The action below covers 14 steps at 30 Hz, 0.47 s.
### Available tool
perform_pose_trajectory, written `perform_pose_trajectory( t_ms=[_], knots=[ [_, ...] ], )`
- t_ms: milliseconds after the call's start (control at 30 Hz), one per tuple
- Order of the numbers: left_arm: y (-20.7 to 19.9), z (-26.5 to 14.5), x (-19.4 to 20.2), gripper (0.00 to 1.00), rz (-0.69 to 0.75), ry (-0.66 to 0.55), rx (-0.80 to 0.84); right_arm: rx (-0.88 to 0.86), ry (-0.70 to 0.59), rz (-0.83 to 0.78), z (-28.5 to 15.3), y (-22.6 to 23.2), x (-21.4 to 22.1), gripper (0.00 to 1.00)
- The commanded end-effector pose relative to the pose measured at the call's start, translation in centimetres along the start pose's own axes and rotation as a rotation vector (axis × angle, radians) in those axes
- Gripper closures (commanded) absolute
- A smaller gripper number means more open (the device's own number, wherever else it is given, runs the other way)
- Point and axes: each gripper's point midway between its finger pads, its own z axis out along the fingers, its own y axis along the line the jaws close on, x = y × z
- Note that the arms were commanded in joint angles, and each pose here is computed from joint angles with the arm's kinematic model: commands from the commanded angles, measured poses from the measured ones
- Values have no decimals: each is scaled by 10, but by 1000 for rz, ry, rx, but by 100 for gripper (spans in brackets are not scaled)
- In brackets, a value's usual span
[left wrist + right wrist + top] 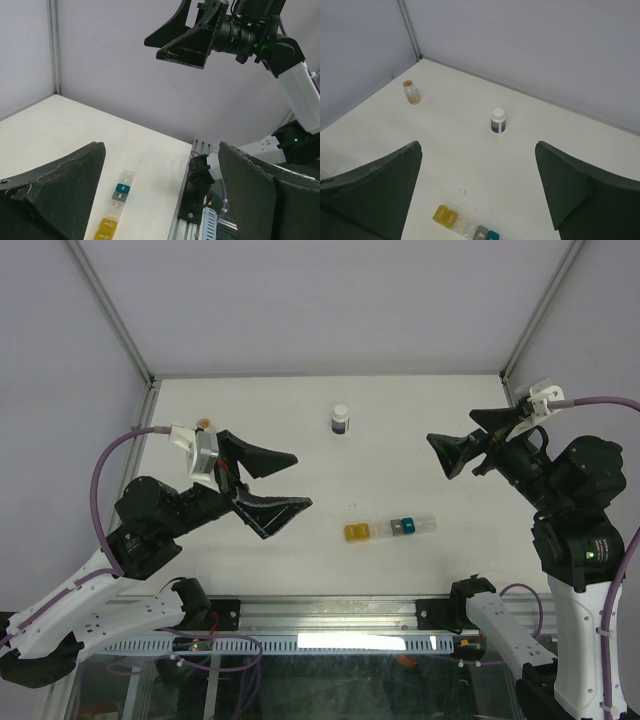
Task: Sort the pills into containers
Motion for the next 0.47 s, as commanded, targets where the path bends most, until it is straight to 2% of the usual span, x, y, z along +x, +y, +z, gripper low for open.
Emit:
perform_pose_trajectory(
  t_ms=[0, 433],
  knots=[
    [-3, -2, -4, 1, 34, -18, 27, 9, -50, -15, -3, 0, -18, 1],
    [-1, -1, 2, 1, 44, -4, 25, 40, -40, -31, -3, -7, -13, 1]
  ],
)
